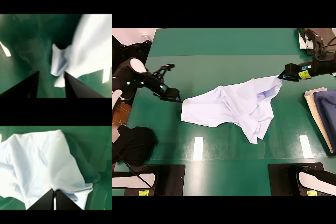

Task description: Fold the shirts.

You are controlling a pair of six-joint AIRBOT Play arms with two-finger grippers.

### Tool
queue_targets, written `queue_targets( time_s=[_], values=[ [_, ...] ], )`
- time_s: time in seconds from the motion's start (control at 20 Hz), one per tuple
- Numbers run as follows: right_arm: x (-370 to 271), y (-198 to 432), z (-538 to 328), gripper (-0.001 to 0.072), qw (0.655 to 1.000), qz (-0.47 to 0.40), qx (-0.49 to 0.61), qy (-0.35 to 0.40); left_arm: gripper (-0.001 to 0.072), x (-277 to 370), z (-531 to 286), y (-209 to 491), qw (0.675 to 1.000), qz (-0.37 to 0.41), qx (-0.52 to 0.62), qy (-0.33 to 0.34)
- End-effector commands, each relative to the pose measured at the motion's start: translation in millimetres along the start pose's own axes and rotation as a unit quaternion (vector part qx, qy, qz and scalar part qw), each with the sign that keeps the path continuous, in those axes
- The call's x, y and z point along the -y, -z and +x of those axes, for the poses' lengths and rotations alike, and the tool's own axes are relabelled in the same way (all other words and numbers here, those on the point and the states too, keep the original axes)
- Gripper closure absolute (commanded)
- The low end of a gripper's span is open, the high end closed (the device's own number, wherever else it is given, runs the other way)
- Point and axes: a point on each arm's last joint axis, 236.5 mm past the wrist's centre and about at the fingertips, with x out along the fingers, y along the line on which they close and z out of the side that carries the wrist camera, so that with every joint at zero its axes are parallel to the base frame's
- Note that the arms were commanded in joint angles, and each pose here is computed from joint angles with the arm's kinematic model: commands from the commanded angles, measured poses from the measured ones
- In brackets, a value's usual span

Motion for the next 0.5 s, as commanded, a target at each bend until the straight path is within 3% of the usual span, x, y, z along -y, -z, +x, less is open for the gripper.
queue_targets(
  time_s=[0.0,0.1,0.3,0.35,0.4,0.45],
  values=[
    [0.2,-9.2,3.7,0.0698,1.000,-0.016,-0.001,0.010,0.0320,13.9,-21.9,-10.7,0.993,-0.066,0.029,0.097],
    [-4.2,-16.3,-7.0,0.0698,1.000,-0.022,0.017,0.011,0.0320,44.8,-35.9,-25.3,0.986,-0.060,0.065,0.141],
    [-7.7,-26.8,-30.1,0.0699,0.998,-0.027,0.057,0.015,0.0317,140.2,-18.1,-22.3,0.985,0.042,0.061,0.154],
    [-6.9,-27.4,-34.5,0.0698,0.998,-0.026,0.061,0.017,0.0218,166.0,-6.9,-19.2,0.984,0.065,0.059,0.157],
    [-7.7,-26.6,-38.4,0.0698,0.997,-0.028,0.063,0.018,0.0069,192.6,6.5,-17.0,0.982,0.078,0.064,0.160],
    [-5.9,-26.5,-42.9,0.0698,0.997,-0.026,0.066,0.019,0.0070,215.8,18.9,-14.6,0.980,0.093,0.071,0.162]
  ],
)
